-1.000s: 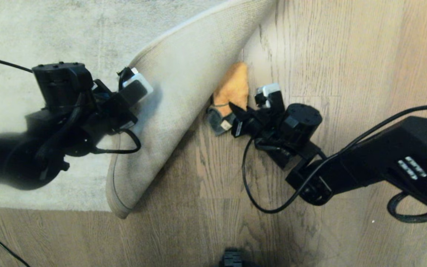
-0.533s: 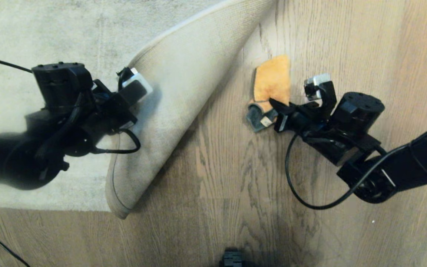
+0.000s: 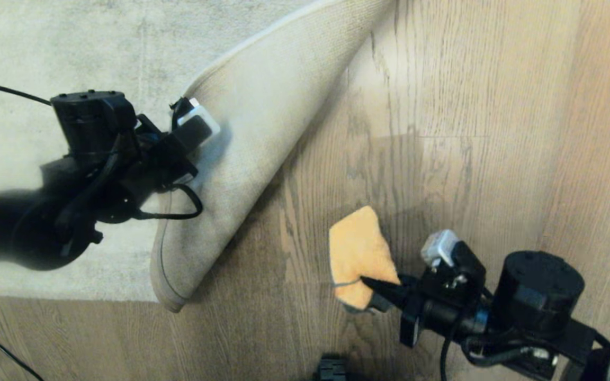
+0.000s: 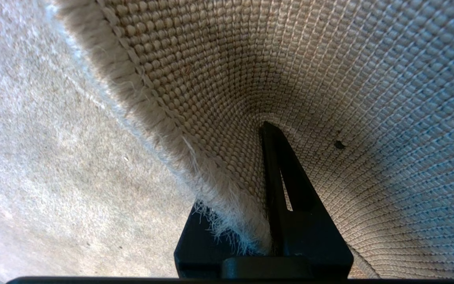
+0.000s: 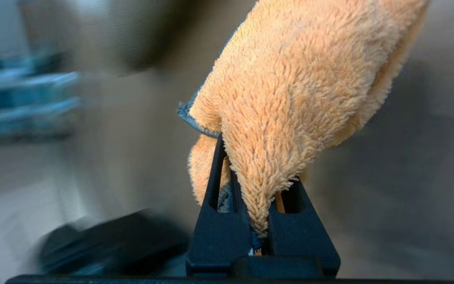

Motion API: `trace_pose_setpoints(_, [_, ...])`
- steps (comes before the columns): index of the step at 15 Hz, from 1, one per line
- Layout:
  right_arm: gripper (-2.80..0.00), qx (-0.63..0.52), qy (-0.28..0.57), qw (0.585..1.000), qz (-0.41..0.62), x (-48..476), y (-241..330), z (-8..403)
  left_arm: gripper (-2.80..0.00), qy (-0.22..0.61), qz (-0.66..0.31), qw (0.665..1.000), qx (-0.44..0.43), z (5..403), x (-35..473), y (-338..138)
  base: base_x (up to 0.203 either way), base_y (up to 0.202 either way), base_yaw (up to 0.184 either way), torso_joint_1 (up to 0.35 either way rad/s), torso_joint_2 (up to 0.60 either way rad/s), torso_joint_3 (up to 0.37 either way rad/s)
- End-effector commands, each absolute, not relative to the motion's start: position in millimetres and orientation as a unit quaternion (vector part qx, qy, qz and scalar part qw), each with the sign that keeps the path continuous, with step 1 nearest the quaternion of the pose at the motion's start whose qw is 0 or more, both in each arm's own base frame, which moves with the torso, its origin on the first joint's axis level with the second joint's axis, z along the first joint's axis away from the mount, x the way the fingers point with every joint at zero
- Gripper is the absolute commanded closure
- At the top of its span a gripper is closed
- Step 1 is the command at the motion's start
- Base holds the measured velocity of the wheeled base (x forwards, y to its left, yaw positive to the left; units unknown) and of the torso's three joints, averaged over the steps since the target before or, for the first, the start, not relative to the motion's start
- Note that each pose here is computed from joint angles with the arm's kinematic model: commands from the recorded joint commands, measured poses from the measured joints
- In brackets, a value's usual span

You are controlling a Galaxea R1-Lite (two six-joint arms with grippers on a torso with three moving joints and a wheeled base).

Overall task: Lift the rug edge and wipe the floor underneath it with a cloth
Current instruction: Wipe the floor under the carpet with a rag

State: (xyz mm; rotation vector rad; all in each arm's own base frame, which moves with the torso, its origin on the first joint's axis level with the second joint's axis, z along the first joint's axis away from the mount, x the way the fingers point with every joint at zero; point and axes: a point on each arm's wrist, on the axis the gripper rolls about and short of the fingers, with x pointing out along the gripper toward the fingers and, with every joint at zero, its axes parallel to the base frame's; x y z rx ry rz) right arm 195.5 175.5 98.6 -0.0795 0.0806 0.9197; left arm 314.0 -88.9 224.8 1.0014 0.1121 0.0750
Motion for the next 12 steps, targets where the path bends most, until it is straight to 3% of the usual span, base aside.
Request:
trace_pose_setpoints(1, [0.00, -0.053, 0.072, 0.863, 0.498, 179.6, 204.5, 69.6, 0.00, 0.056, 0.036, 0.873, 0.483, 223.0, 315.4, -89.4, 0.000, 0.000, 0.000, 0.000, 0.00, 0.000])
trace_pose_setpoints(3, [0.00, -0.050, 0.056, 0.857, 0.509, 190.2, 233.8, 60.9, 0.00, 0.056, 0.037, 0.873, 0.482, 223.3, 315.2, -89.1, 0.000, 0.000, 0.000, 0.000, 0.00, 0.000])
trace_pose_setpoints(8, [0.00, -0.016, -0.022, 0.891, 0.453, 238.3, 298.3, 55.6, 0.00, 0.061, 0.046, 0.873, 0.482, 223.1, 315.2, -88.2, 0.000, 0.000, 0.000, 0.000, 0.00, 0.000])
trace_pose_setpoints(12, [0.00, 0.006, -0.069, 0.921, 0.384, 277.2, 292.0, 74.2, 0.00, 0.061, 0.046, 0.876, 0.475, 222.9, 315.2, -88.2, 0.000, 0.000, 0.000, 0.000, 0.00, 0.000])
